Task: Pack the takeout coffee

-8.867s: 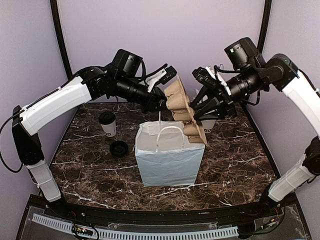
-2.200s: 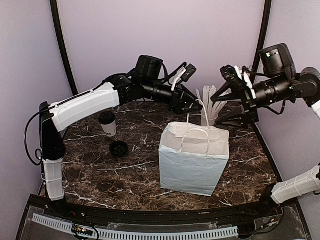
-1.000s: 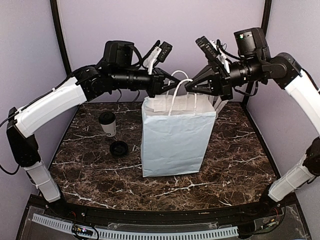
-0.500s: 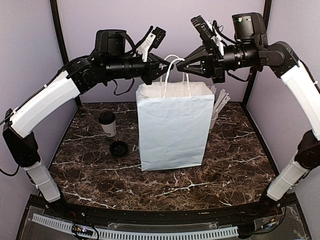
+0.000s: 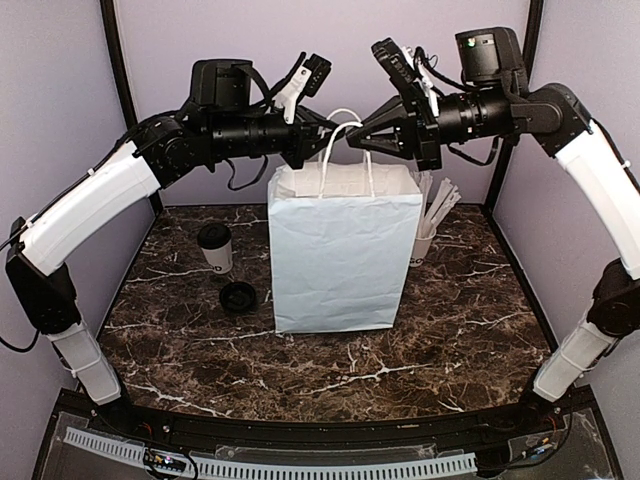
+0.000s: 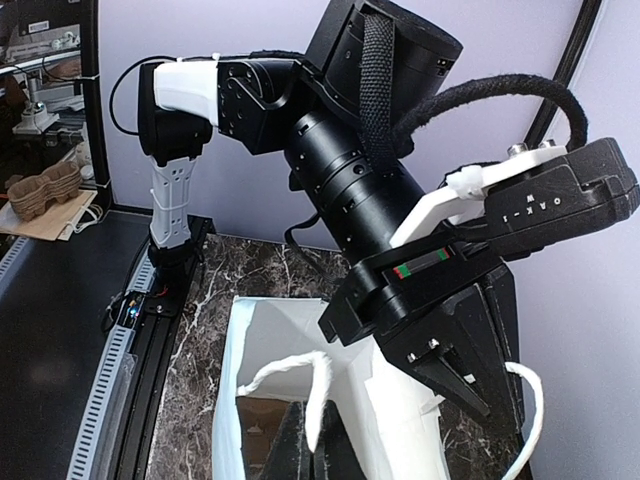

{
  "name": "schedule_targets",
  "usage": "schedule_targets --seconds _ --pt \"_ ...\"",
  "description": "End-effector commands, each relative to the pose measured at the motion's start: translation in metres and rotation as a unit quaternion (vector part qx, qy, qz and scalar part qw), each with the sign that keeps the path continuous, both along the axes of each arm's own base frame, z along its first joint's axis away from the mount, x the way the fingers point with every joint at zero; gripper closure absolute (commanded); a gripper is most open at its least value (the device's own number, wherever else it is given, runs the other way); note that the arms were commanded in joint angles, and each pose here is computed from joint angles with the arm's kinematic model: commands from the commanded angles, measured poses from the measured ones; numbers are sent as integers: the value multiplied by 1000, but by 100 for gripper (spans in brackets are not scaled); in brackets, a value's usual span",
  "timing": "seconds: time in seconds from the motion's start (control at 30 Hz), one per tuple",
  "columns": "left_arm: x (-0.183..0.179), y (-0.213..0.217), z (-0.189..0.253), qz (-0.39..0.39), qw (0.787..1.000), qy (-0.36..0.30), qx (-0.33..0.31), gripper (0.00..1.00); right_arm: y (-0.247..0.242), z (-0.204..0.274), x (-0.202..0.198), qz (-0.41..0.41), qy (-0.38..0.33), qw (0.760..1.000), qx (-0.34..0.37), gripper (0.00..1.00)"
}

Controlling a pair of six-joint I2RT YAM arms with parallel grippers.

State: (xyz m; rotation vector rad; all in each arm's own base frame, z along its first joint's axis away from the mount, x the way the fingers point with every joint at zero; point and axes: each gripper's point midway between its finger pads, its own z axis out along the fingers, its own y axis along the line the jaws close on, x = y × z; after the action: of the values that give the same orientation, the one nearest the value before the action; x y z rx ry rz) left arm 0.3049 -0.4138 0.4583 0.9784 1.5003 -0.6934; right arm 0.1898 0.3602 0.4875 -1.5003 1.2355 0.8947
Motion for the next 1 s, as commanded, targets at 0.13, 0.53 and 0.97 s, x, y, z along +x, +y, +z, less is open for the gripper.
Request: schedule_targets --seconds 0.13,0.53,0.97 --pt "-6 11 21 3 1000 -19 -20 100 2 -2 -5 3 -11 1000 -2 100" --pt "4 14 0 27 999 -20 1 96 2 -26 4 -17 -15 999 -29 100" --pt "3 42 -20 73 996 -19 38 9 -25 -41 -1 -45 -44 995 -73 1"
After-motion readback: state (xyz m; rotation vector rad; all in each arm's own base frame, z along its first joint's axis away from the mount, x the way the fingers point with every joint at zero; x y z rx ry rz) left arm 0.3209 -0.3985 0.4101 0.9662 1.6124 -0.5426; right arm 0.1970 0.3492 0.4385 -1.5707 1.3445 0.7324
